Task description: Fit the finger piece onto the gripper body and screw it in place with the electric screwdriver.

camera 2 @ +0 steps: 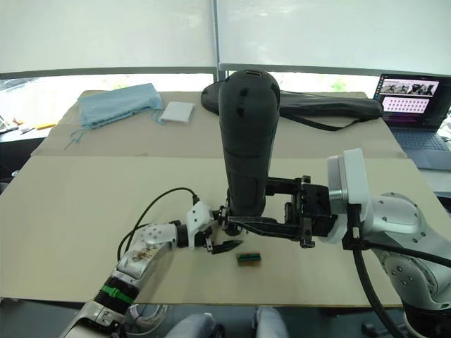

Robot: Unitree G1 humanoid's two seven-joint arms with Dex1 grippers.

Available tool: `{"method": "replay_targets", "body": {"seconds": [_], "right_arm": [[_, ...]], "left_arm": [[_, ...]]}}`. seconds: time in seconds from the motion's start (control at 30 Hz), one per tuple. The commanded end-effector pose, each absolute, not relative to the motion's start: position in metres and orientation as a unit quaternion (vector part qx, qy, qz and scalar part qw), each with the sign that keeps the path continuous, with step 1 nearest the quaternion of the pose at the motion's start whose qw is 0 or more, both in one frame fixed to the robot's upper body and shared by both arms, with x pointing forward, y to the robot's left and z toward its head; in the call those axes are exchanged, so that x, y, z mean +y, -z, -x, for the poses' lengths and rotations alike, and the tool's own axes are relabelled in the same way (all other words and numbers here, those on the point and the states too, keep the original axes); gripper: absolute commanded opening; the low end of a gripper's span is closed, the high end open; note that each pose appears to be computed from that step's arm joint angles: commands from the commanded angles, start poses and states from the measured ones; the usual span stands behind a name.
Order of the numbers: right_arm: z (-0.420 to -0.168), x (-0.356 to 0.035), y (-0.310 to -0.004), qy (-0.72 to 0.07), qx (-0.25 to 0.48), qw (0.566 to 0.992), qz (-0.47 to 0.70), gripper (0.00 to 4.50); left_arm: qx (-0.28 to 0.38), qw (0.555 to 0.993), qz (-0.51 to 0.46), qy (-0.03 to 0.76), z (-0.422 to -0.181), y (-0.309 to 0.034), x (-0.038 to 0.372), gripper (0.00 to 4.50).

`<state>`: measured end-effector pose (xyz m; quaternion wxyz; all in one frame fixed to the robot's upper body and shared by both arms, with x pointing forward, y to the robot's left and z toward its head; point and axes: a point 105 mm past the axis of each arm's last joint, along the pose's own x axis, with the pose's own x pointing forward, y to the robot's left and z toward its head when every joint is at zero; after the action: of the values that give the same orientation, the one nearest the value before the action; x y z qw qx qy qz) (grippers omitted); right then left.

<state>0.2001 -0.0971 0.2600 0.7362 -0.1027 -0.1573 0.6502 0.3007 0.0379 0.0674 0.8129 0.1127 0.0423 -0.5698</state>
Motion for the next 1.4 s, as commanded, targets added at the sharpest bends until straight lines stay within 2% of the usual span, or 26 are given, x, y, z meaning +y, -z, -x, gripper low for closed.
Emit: {"method": "replay_targets", "body": {"seconds": [0.03,0.07,0.17,0.33,0.47,0.6,0.87,0.93,0.97,1.0,1.03,1.4], "right_arm": [[-0.196,-0.1,-0.271,-0.642,-0.183,0.734,0.123,1.9],[-0.196,-0.1,-0.271,-0.642,-0.183,0.734,0.123,1.9],[-0.196,-0.1,-0.271,-0.64,-0.183,0.735,0.124,1.9],[-0.195,-0.101,-0.272,-0.64,-0.182,0.736,0.126,1.9],[-0.19,-0.102,-0.268,-0.653,-0.161,0.73,0.121,1.9],[-0.189,-0.102,-0.267,-0.657,-0.155,0.728,0.121,1.9],[-0.19,-0.102,-0.267,-0.656,-0.153,0.729,0.119,1.9],[-0.19,-0.101,-0.266,-0.657,-0.153,0.729,0.117,1.9],[-0.19,-0.101,-0.266,-0.657,-0.154,0.729,0.117,1.9],[-0.19,-0.101,-0.266,-0.657,-0.154,0.729,0.116,1.9],[-0.19,-0.101,-0.266,-0.658,-0.154,0.728,0.115,1.9],[-0.191,-0.102,-0.266,-0.658,-0.154,0.729,0.113,1.9]], "left_arm": [[0.06,0.818,-0.123,0.558,-0.304,-0.061,0.049,3.92],[0.062,0.819,-0.126,0.556,-0.305,-0.06,0.051,3.62],[0.069,0.821,-0.127,0.552,-0.307,-0.058,0.057,2.3],[0.055,0.805,-0.125,0.578,-0.307,-0.063,0.058,2.3],[0.043,0.767,-0.15,0.623,-0.311,-0.061,0.054,2.3],[0.059,0.747,-0.136,0.648,-0.31,-0.053,0.051,2.3],[0.061,0.764,-0.13,0.63,-0.319,-0.042,0.053,2.3],[0.066,0.769,-0.117,0.624,-0.319,-0.039,0.056,3.36],[0.062,0.773,-0.119,0.619,-0.32,-0.039,0.058,3.63],[0.058,0.778,-0.121,0.614,-0.32,-0.04,0.06,4.17],[0.057,0.78,-0.12,0.611,-0.32,-0.039,0.061,4.41],[0.035,0.81,-0.099,0.578,-0.309,-0.053,0.078,4.41]]}}
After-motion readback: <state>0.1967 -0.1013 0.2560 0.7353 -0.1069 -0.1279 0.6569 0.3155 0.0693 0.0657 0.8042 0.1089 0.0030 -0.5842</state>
